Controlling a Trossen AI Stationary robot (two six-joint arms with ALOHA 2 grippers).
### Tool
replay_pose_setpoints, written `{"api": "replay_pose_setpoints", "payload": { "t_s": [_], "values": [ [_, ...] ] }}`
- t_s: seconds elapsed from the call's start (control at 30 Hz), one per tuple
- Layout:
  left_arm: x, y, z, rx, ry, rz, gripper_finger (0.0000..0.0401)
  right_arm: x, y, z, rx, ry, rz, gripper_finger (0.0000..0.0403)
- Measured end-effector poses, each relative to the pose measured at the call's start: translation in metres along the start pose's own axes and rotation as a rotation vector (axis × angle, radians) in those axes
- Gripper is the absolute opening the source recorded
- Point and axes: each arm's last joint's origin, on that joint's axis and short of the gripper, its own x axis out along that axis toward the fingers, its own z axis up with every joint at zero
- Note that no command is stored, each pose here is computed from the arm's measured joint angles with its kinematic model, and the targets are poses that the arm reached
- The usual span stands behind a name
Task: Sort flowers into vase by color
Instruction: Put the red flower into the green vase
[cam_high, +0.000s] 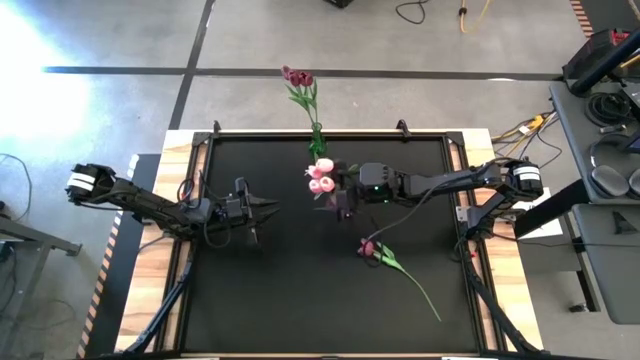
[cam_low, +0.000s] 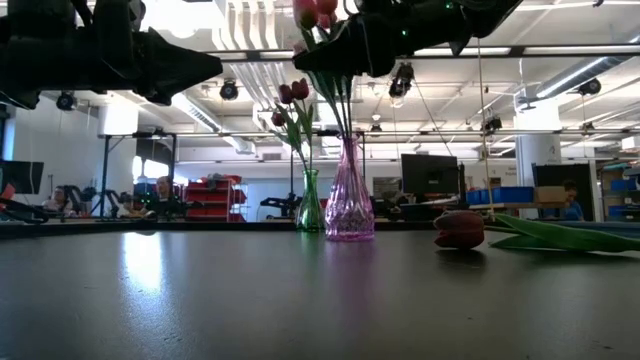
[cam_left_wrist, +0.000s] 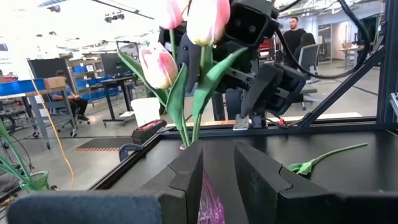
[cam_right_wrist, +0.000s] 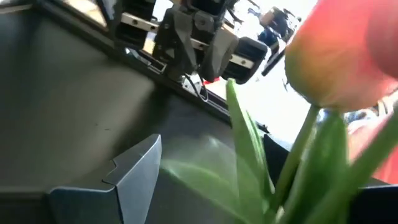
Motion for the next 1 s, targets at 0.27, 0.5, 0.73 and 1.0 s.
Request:
{"api": "replay_pose_setpoints", "payload": {
  "t_s": [0.27, 0.5, 0.73, 1.0],
  "values": [
    [0.0, 0.0, 0.0, 0.0, 0.0, 0.0, 0.0077, 0.0, -0.003, -0.002, 0.18, 0.052, -0.099, 0.0274],
    [0.0, 0.0, 0.0, -0.001, 0.0, 0.0, 0.0077, -0.001, -0.005, -0.002, 0.233, 0.07, -0.163, 0.0253],
    [0.001, 0.0, -0.004, -0.022, 0.028, 0.0, 0.0077, -0.002, -0.005, 0.003, 0.21, 0.036, -0.175, 0.0185],
    [0.033, -0.003, -0.027, -0.004, 0.17, 0.04, 0.0077, -0.004, -0.007, 0.007, 0.203, 0.015, -0.186, 0.0131]
  ]
}}
